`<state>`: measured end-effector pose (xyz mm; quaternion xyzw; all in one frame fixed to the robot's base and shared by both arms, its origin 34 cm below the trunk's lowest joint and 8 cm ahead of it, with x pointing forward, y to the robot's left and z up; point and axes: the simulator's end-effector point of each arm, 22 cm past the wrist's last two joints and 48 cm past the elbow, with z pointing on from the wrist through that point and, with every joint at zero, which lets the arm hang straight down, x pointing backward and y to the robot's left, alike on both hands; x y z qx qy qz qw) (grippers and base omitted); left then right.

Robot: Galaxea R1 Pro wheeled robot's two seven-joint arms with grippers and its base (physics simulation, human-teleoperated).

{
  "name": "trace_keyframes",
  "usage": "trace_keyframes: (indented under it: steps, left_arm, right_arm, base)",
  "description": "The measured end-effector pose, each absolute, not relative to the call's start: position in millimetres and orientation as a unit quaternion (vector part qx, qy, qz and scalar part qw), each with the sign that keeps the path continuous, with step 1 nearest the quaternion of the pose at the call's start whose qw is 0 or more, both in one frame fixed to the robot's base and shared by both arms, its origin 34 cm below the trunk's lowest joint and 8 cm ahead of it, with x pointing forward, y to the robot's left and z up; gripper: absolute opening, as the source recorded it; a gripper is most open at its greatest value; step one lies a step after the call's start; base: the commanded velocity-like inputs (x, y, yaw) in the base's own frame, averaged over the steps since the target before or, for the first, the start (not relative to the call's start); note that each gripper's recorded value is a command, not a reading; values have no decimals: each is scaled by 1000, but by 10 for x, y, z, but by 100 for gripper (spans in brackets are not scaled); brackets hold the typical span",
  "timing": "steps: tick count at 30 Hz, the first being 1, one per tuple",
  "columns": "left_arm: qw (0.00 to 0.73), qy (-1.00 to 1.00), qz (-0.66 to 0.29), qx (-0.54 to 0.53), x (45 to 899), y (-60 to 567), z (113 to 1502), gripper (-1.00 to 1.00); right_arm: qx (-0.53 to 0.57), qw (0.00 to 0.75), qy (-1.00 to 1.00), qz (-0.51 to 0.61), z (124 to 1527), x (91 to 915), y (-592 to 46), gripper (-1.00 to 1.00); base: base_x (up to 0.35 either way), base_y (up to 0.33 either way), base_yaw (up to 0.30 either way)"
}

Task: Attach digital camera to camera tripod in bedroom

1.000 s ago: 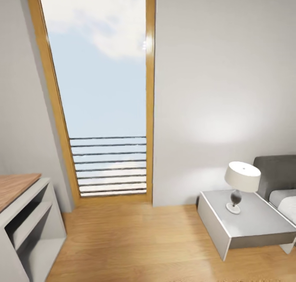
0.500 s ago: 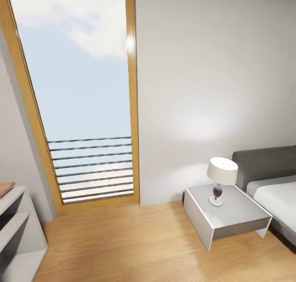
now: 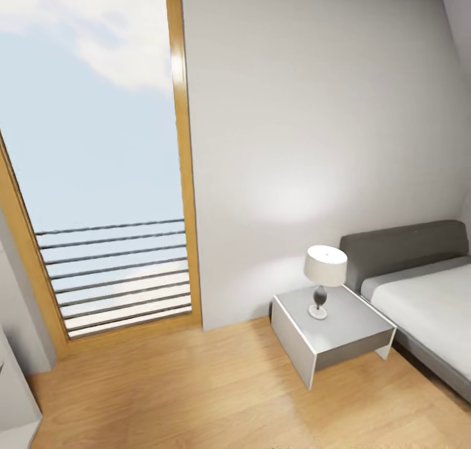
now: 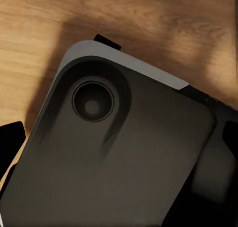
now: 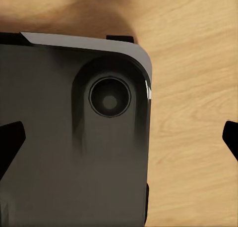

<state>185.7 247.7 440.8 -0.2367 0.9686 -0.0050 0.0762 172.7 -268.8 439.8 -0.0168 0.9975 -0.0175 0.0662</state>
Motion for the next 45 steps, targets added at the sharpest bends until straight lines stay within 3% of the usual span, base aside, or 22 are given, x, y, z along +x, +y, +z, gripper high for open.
trace_keyframes:
  steps: [18,45]
  left_arm:
    - [76,969,-5,-237,1855,2478,4408,100]
    - [76,969,-5,-235,1854,2477,4407,100]
  right_arm:
    - [-17,66,998,-18,4398,1727,-2688,100]
    - [-18,66,997,-19,4398,1727,-2701,100]
  base:
    - [0,0,-225]
    - [0,0,-16]
